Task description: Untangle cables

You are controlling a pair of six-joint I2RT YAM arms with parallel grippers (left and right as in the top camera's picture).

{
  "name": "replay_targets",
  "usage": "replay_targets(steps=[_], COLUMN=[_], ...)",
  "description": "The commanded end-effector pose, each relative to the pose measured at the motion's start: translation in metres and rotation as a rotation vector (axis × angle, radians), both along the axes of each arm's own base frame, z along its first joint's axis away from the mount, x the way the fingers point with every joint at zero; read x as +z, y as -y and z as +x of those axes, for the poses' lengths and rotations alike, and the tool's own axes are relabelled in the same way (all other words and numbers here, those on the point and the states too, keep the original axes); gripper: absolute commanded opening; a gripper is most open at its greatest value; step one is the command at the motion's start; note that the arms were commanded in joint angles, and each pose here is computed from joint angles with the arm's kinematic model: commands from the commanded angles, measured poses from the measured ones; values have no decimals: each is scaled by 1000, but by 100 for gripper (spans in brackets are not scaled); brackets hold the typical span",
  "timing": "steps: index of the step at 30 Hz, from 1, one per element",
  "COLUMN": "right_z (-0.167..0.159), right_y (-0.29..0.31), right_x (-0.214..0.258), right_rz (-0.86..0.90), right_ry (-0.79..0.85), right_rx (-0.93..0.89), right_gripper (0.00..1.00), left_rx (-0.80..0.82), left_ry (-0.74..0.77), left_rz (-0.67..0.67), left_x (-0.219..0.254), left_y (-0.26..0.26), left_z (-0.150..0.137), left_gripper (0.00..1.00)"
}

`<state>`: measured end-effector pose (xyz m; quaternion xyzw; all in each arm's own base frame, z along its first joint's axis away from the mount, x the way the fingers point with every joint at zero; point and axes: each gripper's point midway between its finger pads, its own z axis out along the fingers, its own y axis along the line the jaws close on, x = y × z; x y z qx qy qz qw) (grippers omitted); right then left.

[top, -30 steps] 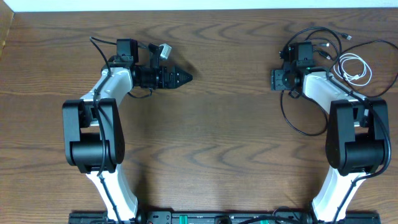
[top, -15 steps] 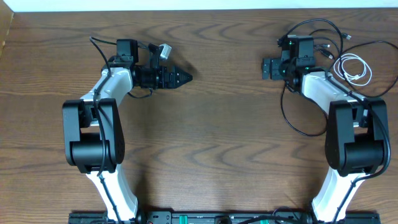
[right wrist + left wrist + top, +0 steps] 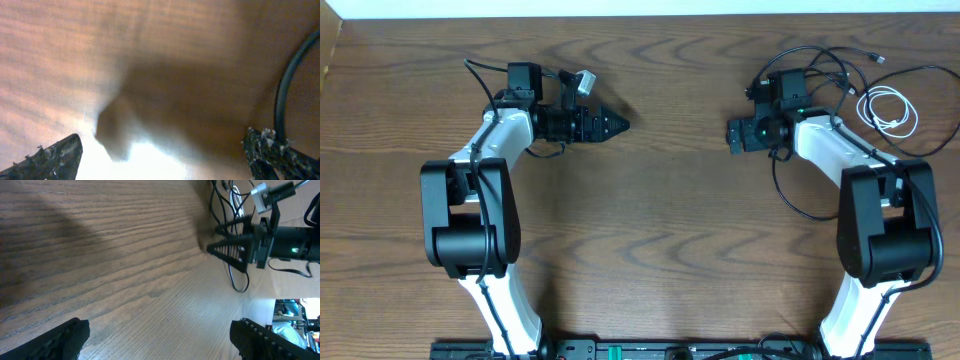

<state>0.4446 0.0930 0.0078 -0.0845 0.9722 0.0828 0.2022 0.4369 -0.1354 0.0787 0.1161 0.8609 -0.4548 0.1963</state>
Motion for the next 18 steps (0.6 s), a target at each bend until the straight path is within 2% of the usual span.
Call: replay_targets(steps=[1,8,18], right_z=[-15,-33,-36], right_y=[4,64,115], right_x=[0,-17,-20], right_rz=[-34,-292,-313], right_ry=[-40,-98,-124], right_rx=[47,-32,-152], right_gripper=[99,99,99], left_rx=[-2,-2,-2], left_ry=[36,36,36], left_rz=[10,10,10], left_x=[11,11,11], left_y=[0,0,0], left_z=[4,4,4], left_gripper=[96,96,96])
